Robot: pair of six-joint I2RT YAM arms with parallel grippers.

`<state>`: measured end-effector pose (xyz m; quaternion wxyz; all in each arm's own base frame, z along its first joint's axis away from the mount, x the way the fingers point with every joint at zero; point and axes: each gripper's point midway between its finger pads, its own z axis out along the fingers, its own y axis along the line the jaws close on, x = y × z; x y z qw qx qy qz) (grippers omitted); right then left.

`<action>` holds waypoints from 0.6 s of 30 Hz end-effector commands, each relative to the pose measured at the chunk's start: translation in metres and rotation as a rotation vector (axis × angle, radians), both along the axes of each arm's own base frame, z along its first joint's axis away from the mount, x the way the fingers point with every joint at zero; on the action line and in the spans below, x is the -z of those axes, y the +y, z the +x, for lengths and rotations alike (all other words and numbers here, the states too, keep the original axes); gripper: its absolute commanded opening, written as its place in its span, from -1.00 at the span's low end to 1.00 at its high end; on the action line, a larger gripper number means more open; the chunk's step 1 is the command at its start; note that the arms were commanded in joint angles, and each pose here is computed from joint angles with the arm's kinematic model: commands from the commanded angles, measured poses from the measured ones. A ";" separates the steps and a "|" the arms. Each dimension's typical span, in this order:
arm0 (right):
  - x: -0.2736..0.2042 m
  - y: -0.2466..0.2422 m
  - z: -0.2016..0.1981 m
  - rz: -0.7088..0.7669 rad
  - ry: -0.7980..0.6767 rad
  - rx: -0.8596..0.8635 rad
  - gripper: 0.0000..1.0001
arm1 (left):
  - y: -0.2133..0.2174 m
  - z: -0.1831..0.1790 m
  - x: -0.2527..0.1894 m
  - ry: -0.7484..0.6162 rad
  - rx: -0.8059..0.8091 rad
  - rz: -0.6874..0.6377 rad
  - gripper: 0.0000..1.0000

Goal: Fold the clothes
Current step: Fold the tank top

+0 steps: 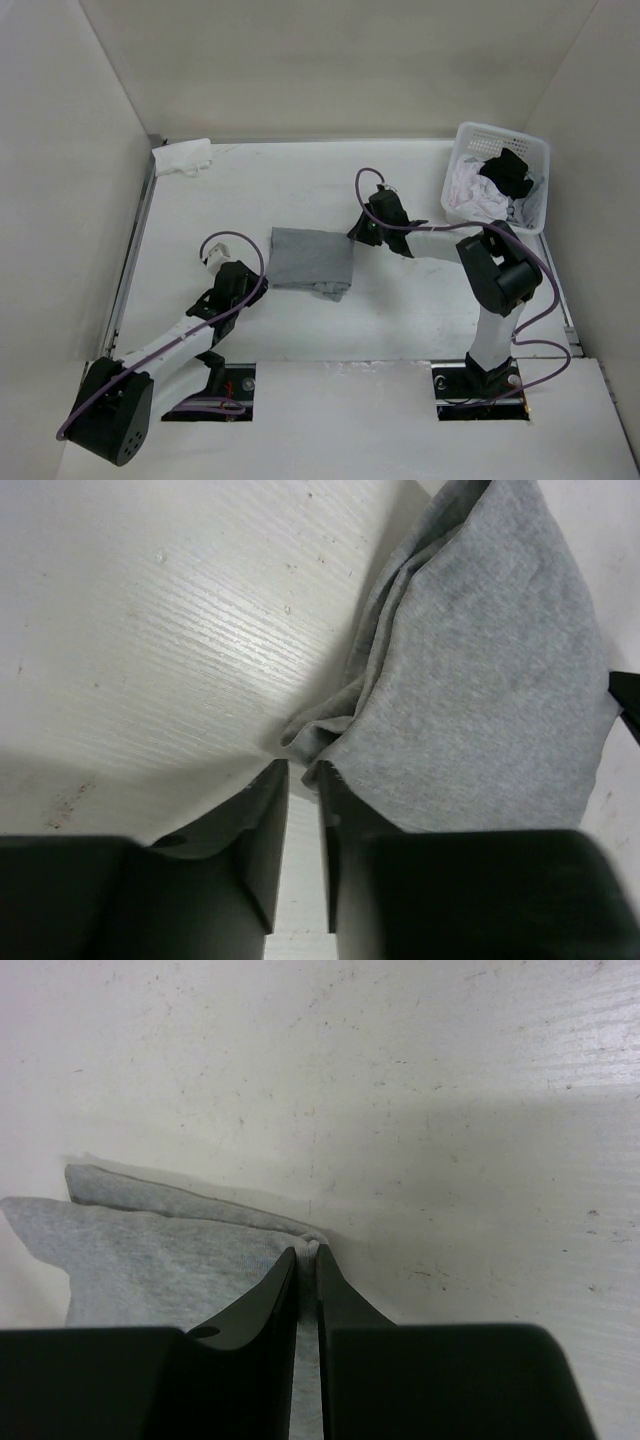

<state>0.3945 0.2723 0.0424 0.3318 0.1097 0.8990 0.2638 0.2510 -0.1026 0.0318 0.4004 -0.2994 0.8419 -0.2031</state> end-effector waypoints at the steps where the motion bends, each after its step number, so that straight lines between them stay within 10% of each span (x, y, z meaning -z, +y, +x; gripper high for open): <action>1: -0.026 0.004 0.013 0.045 -0.073 0.006 -0.77 | -0.004 0.000 -0.003 -0.011 0.001 -0.029 -0.56; 6: -0.055 -0.002 0.010 0.058 -0.130 0.018 -0.22 | -0.003 0.000 -0.039 -0.096 -0.008 -0.046 -0.30; 12: -0.092 -0.019 -0.013 0.050 -0.226 0.062 -0.02 | -0.018 0.012 -0.112 -0.256 0.014 -0.025 -0.63; 18: -0.081 0.012 -0.071 0.080 -0.179 -0.095 -0.81 | -0.098 0.061 -0.133 -0.302 0.164 -0.053 -0.61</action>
